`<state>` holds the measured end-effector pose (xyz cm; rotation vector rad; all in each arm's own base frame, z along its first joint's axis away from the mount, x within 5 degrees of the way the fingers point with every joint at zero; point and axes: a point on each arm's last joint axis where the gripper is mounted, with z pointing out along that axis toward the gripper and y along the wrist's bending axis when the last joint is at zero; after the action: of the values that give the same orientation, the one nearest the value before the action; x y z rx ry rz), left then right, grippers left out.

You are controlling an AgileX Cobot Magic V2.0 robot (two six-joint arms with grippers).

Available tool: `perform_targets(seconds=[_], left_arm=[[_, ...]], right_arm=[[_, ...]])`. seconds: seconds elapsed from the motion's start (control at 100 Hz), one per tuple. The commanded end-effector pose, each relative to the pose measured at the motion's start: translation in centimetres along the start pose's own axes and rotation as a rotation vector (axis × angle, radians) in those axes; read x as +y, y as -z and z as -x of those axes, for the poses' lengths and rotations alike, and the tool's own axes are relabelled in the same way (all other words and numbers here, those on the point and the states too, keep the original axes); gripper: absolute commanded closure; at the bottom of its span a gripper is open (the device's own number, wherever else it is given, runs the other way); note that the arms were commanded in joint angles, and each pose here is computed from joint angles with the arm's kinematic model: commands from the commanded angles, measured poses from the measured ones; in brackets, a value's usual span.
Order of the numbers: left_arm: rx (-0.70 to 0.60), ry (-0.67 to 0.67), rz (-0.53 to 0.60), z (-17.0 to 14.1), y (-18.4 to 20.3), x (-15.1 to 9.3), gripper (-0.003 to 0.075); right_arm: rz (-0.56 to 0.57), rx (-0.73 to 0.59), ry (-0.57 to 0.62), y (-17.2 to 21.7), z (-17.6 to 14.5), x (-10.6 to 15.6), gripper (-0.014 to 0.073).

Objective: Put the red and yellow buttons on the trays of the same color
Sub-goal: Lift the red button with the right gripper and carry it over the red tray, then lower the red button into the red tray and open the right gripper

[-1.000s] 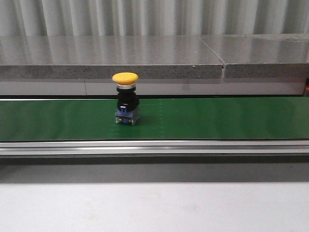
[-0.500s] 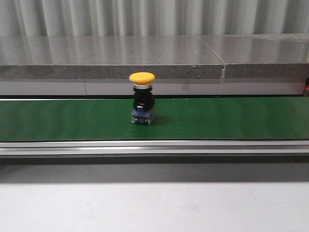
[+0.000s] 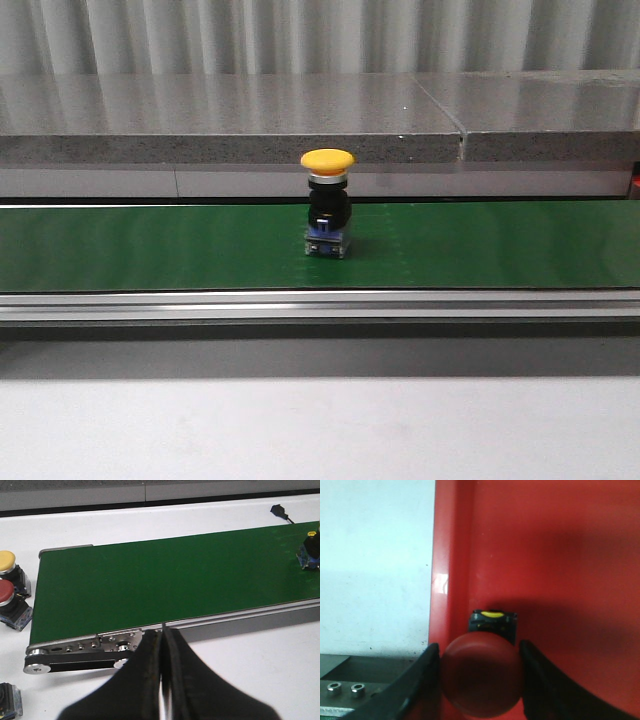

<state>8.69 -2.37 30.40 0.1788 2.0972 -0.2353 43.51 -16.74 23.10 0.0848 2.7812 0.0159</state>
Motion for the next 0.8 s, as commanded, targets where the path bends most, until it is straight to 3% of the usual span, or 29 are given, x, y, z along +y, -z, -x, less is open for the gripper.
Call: perform_targets(seconds=[0.0, 0.29, 0.47, 0.79], left_arm=[[-0.086, 0.004, -0.013, 1.3, 0.4, -0.2, 0.074], [-0.086, 0.004, -0.013, 1.3, 0.4, -0.2, 0.074], [-0.086, 0.004, -0.013, 1.3, 0.4, -0.2, 0.074], [-0.086, 0.004, -0.013, 1.3, 0.4, -0.2, 0.074]], right_arm=[[-0.025, -0.127, 0.008, 3.7, 1.2, 0.1, 0.0289], [-0.018, -0.108, 0.006, 3.3, 1.1, 0.0, 0.0077], [-0.027, -0.135, 0.013, 4.4, 1.3, 0.1, 0.0073], [-0.006, -0.255, 0.011, 10.9, 0.9, 1.7, 0.0073]])
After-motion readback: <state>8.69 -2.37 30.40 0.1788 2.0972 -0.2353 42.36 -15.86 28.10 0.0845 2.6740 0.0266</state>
